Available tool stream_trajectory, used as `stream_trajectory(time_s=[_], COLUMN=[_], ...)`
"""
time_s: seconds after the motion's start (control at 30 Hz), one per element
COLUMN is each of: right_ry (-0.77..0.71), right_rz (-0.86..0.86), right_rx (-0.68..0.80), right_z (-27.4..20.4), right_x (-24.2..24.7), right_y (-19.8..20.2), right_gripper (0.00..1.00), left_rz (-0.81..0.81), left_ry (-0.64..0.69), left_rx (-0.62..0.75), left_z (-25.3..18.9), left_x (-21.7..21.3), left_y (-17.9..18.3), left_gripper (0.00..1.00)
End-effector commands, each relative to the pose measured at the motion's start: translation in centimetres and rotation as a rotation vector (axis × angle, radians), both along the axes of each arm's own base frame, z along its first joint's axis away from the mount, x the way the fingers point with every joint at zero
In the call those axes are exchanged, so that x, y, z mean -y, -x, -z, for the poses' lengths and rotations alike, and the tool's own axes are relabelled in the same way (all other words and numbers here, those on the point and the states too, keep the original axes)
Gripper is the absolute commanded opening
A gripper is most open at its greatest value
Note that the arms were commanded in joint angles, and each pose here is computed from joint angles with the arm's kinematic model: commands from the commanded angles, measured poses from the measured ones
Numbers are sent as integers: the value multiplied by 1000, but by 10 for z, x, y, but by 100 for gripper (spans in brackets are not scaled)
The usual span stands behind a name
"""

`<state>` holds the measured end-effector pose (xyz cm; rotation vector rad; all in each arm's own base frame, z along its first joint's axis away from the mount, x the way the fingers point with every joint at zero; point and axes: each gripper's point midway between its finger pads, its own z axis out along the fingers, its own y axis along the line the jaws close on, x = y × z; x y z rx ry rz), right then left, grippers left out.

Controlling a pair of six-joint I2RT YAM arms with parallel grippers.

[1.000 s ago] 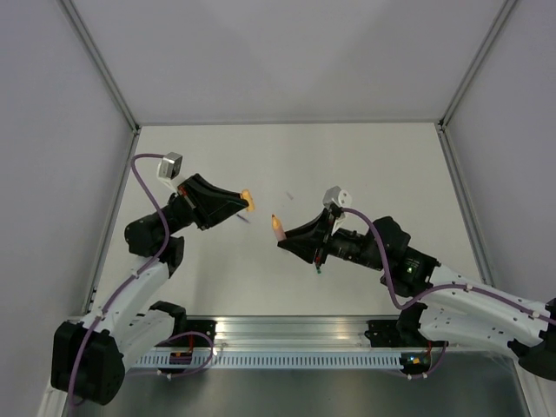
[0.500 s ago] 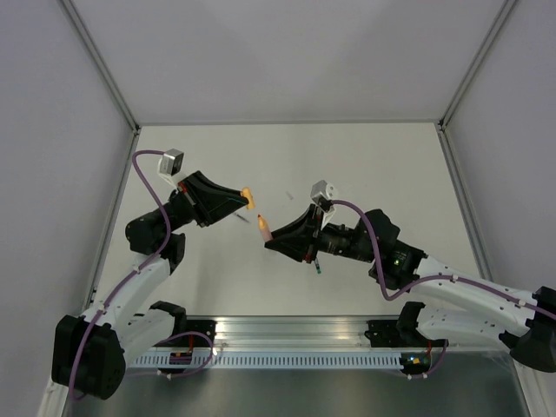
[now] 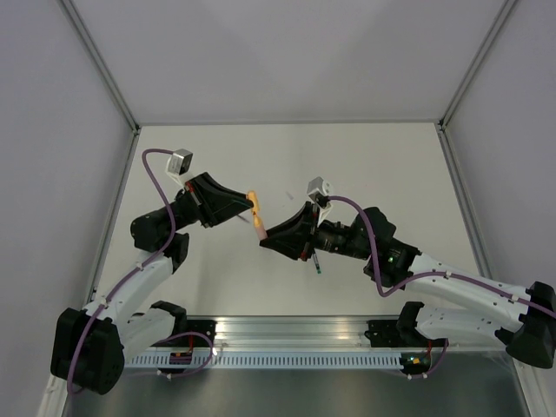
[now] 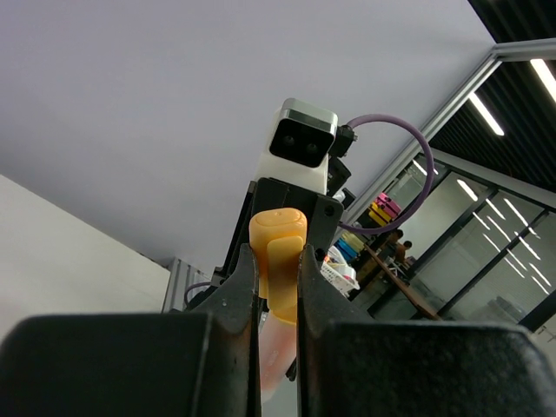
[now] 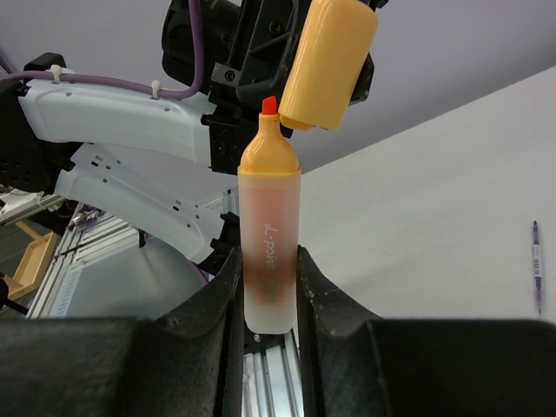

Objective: Insert the pens into the pen caps

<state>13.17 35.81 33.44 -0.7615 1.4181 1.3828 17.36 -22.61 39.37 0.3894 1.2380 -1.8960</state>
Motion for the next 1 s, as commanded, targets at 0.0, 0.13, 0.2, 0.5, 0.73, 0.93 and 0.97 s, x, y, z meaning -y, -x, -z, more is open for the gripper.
stream_trajectory(time_s=[0.0, 0.13, 0.2, 0.5, 0.73, 0.93, 0.97], right_ry=[-92, -98, -100, -71, -71, -81, -84], right_rz=[-16, -10, -22, -106, -123, -102, -103], right_rx=[41, 41, 36, 9, 9, 17, 17], right_z=[-34, -36, -36, -21, -20, -25, -26], right_x=[2, 3, 2, -7, -8, -5, -5], right_y=[5, 5, 7, 17, 20, 18, 18], right_gripper=[0, 0, 0, 0, 0, 0, 0], left_rz=[39, 40, 45, 40, 44, 45, 44], left_ry=[95, 95, 99, 136, 145, 144, 144], left_rx=[313, 330, 331, 348, 372, 403, 404], left_z=[-26, -27, -30, -49, -57, -60, -60], left_x=[-13, -14, -14, -16, -18, -19, -19], left_y=[48, 53, 55, 53, 58, 65, 65], left_gripper=[2, 2, 2, 2, 2, 2, 2])
